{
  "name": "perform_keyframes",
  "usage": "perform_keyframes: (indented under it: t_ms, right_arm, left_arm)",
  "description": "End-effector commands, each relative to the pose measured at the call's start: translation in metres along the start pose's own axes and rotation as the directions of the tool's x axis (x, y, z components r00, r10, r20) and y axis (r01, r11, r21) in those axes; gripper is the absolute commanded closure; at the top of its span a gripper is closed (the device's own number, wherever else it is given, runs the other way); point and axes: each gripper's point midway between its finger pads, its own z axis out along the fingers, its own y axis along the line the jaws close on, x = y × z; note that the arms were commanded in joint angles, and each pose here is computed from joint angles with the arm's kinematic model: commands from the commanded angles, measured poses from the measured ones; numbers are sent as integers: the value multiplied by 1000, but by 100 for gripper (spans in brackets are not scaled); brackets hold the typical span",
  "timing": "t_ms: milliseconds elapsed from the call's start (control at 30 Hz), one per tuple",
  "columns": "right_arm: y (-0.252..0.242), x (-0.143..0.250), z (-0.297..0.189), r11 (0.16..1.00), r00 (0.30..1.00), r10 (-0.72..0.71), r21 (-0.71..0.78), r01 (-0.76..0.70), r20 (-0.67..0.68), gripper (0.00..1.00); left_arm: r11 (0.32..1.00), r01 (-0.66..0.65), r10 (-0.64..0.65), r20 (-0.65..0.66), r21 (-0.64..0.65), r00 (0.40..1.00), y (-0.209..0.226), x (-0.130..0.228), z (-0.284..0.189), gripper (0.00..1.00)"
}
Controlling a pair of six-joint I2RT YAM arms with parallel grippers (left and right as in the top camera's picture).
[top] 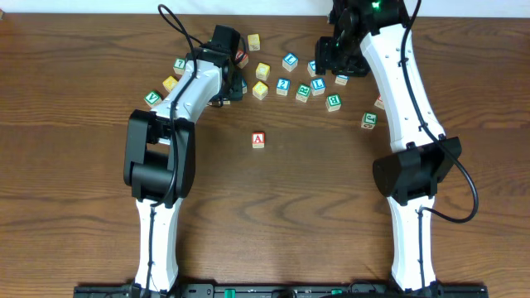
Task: Spell out AI2
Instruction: 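Lower left gripper onto red-letter I block and grasp it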
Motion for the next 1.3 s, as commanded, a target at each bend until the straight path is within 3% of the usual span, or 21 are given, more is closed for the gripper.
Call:
perform_keyframes:
  t_ms: [0,400,667,1000,1267]
  right_arm:
    - [1,-2,-5,1000,1000,-19,6,19,18,39]
    - [-2,-2,-6,1000,1000,-19,20,19,19,37]
    - [-2,-2,-6,1000,1000,-19,22,19,21,36]
    - [-11,-6,-6,999,999,-8,44,7,33,35]
    - [-33,-18,-8,998,998,38,49,-41,57,34]
  left_arm:
    - [1000,-15,15,14,8,1000,-4,-5,-2,54]
    - [1000,-16,16,8,6,1000,-3,-3,-2,71]
    - [1000,-14,14,24,11,1000,-4,-7,-11,72]
    - [997,9,-18,112,76,994,-8,-26,-82,72]
    - [979,-45,42,20,198,999,-54,16,-131,72]
